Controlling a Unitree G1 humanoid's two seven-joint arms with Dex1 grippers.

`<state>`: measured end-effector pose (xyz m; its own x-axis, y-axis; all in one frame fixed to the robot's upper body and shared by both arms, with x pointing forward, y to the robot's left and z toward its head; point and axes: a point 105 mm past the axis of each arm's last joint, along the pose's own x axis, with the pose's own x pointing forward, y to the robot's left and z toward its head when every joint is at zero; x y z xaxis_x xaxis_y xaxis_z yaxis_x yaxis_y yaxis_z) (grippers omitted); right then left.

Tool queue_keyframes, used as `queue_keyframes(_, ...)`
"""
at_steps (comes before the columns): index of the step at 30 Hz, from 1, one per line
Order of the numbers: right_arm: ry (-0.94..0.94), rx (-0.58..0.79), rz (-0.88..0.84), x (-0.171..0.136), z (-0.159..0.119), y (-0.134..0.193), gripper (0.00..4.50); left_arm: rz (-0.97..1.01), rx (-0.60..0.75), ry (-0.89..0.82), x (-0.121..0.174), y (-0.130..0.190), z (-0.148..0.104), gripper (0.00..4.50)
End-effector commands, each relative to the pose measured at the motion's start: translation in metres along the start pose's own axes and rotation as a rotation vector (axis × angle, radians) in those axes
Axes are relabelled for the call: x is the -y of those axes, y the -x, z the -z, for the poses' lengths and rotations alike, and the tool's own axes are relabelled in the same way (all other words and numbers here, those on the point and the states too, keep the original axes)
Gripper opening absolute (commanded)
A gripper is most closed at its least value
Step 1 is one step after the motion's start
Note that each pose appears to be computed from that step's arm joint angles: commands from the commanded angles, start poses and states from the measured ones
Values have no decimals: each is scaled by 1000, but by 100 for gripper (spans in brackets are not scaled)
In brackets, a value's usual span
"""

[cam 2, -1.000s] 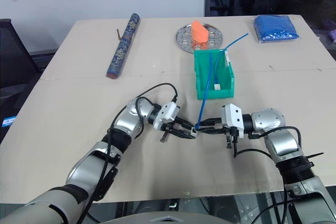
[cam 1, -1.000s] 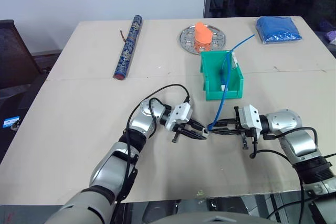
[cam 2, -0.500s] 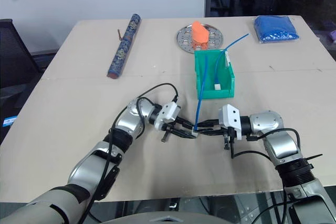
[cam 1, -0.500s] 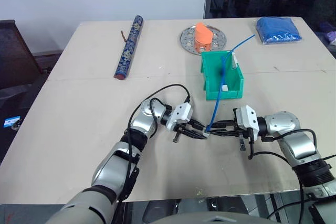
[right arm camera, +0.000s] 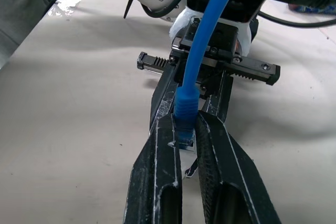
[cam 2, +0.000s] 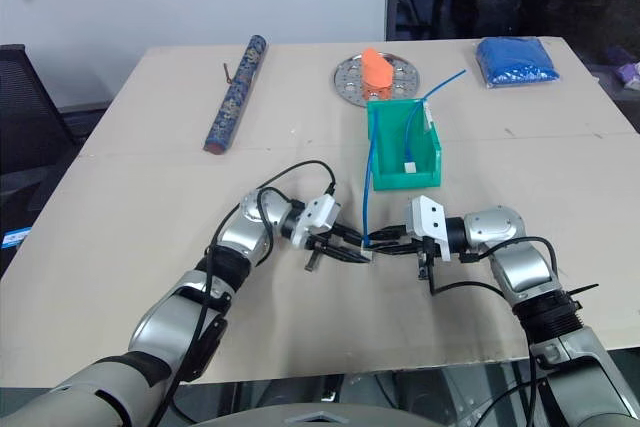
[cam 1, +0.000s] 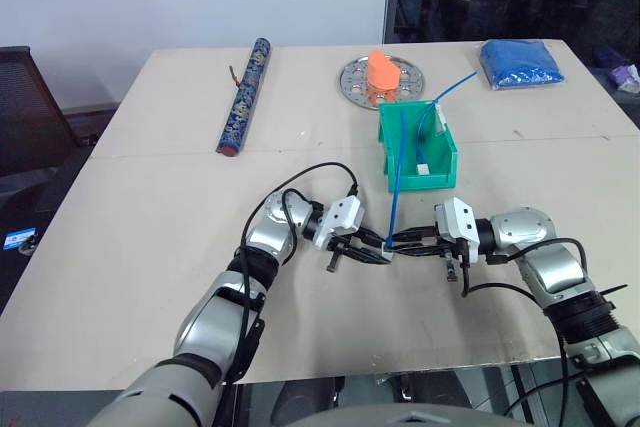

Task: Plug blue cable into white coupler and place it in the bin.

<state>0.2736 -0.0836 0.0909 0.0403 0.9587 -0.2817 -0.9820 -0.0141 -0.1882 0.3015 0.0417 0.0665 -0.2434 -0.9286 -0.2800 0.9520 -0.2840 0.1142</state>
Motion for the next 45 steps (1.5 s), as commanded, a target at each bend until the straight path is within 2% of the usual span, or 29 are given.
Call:
queue_keyframes(1, -262, -249, -147, -45, 73, -2, 0, -26, 71, -90, -11, -5, -23, 59)
queue_keyframes(5, -315, -326, -188, -59, 87, 5, 0, -27, 74, -90, -10, -7, -22, 59)
queue_keyframes(9, -270, -294, -154, -53, 85, 1, 0, -32, 76, -90, -10, -7, -23, 59)
queue_keyframes(10, -261, -244, -119, -46, 78, -4, 0, -33, 75, -90, -10, -6, -23, 59)
queue_keyframes(13, -205, 33, 4, -17, 33, -15, 0, -44, 68, -84, -9, -3, -21, 59)
queue_keyframes(15, -179, 145, 47, -5, 10, -15, 0, -48, 60, -64, -8, -1, -18, 59)
queue_keyframes(17, -167, 184, 64, 1, -2, -14, 0, -50, 46, -44, -7, 2, -15, 161)
queue_keyframes(18, -165, 189, 68, 3, -5, -13, 0, -53, 41, -39, -6, 3, -14, 180)
queue_keyframes(21, -156, 181, 71, 4, -8, -12, 0, -103, 29, -65, -8, 7, -14, 313)
queue_keyframes(24, -194, 169, 105, 11, -13, 0, 0, -208, 35, -98, -6, 25, -19, 447)
queue_keyframes(30, -237, 221, 203, 37, -49, 34, 0, -501, 61, -77, -3, 65, -46, 447)
queue_keyframes(32, -247, 252, 253, 50, -66, 45, 0, -632, 103, -21, -5, 76, -64, 447)
queue_keyframes(36, -278, 271, 335, 77, -84, 61, 0, -776, 102, 39, -2, 79, -88, 447)
queue_keyframes(41, -335, 155, 425, 115, -80, 76, 0, -903, 114, 78, -4, 77, -120, 447)
queue_keyframes(45, -340, 126, 414, 129, -79, 76, 0, -939, 101, 86, -6, 79, -123, 447)
